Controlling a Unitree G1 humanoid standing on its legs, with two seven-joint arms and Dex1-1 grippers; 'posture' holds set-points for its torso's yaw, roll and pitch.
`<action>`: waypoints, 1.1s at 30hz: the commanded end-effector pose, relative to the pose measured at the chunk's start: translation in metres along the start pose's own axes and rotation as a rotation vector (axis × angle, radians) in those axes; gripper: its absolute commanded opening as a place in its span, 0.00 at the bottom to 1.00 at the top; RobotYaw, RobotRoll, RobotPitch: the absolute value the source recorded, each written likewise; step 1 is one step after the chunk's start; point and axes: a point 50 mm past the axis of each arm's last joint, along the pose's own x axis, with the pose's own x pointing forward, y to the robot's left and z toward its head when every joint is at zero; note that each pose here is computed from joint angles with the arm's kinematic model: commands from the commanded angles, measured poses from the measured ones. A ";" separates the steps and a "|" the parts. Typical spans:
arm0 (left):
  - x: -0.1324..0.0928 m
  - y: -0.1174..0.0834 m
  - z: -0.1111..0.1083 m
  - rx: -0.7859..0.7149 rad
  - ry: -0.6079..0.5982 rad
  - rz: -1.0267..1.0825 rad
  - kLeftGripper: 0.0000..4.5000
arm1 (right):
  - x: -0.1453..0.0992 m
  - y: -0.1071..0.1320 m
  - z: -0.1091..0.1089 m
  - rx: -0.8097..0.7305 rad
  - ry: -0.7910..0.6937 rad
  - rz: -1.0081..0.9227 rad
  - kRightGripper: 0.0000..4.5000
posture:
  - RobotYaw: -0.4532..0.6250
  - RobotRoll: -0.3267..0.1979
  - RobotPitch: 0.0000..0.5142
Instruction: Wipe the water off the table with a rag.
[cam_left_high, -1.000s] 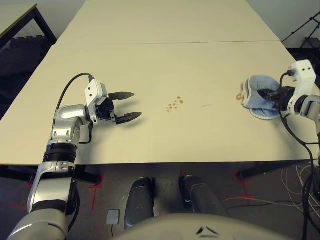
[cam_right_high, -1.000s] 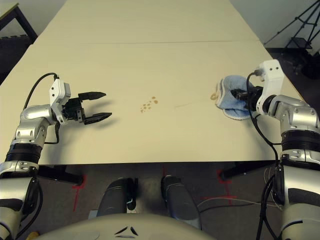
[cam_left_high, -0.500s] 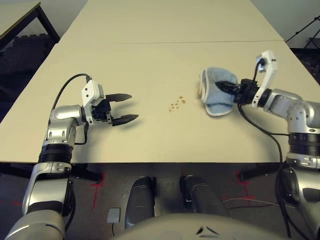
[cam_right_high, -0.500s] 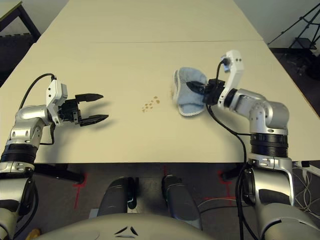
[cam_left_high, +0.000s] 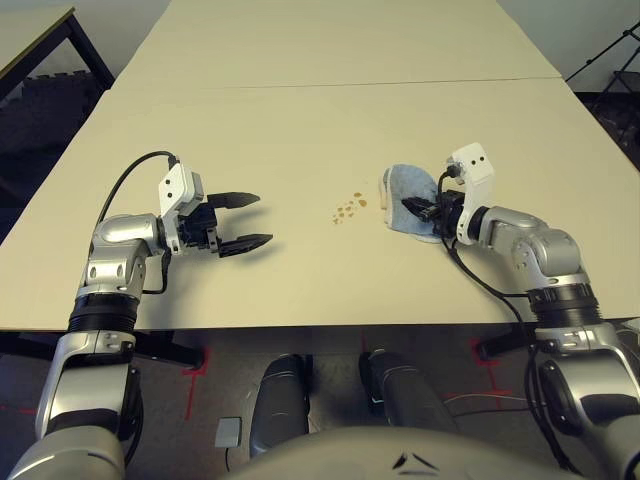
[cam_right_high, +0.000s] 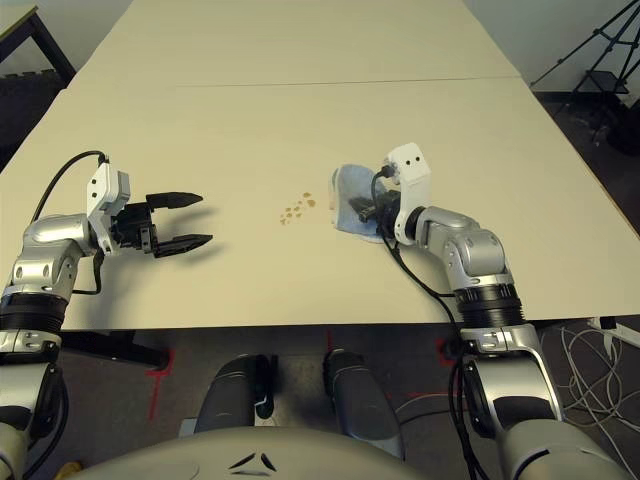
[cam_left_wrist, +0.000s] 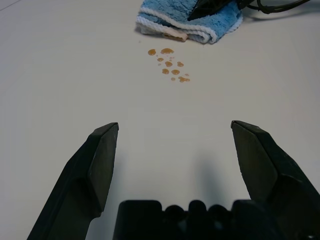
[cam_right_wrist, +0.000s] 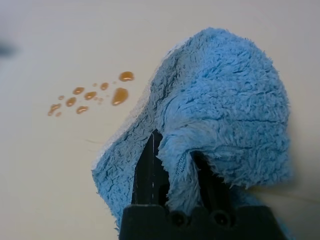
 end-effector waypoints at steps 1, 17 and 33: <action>-0.002 -0.003 0.001 -0.001 0.005 -0.019 1.00 | 0.026 0.028 -0.022 0.028 0.107 0.129 0.01 | 0.27 0.62 0.25; -0.001 -0.009 0.003 -0.006 -0.005 -0.020 1.00 | 0.087 0.095 -0.005 -0.026 0.115 0.361 0.01 | 0.30 0.62 0.28; 0.005 -0.005 0.001 -0.008 -0.007 -0.026 1.00 | -0.032 -0.060 0.001 -0.102 0.176 -0.130 0.00 | 0.26 0.62 0.27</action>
